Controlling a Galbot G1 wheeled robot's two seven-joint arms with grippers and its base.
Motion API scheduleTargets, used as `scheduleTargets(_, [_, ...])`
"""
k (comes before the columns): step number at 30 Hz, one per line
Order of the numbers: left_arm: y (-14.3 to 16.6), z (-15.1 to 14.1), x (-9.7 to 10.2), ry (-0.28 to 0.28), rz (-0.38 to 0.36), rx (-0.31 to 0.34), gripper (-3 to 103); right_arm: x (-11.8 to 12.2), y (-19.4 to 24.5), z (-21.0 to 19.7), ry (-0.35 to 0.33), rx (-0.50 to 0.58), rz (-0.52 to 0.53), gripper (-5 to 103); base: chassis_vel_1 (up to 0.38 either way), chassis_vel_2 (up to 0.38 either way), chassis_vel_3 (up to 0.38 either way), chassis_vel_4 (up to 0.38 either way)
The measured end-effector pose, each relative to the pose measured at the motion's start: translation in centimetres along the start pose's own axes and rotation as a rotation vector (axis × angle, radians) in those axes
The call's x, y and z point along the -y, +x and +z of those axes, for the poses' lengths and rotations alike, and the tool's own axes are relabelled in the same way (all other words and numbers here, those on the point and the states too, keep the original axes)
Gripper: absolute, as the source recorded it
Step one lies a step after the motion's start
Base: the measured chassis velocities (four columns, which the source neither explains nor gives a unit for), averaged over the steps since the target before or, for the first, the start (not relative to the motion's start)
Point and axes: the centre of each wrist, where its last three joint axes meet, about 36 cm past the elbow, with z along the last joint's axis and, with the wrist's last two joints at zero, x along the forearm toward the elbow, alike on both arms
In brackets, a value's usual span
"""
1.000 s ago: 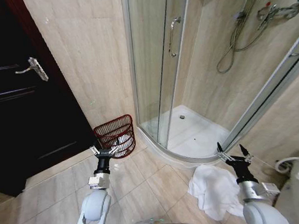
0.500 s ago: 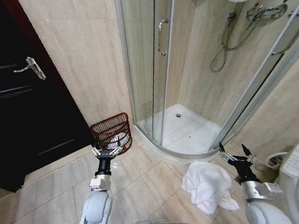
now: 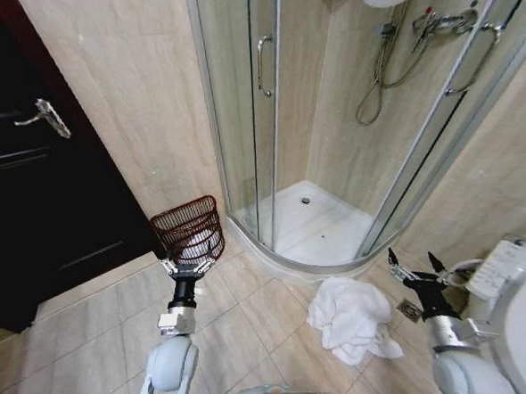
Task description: Discard the used towel into the hamper.
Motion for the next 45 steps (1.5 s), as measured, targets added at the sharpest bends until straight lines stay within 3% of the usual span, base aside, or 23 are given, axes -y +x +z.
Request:
scheduleTargets(13, [0.4,-0.3,0.0,0.006,0.014,-0.014,100,-1.3,-0.1,-1.6,0.023,0.027,-0.007,100,0.0,-0.015,0.0,0.008])
scheduleTargets(34, [0.8,-1.5,-0.5,0.055,-0.023,-0.018,100,-3.8,0.5,-2.8,0.007,0.037,-0.002,100,0.0,0.0,0.0,0.0])
scheduleTargets(45, [0.5,-2.0,-0.7,0.073,-0.034,-0.003,100,-5.1,1.2,-6.5,-0.01,0.067,-0.013,100,0.0,0.0,0.0,0.0])
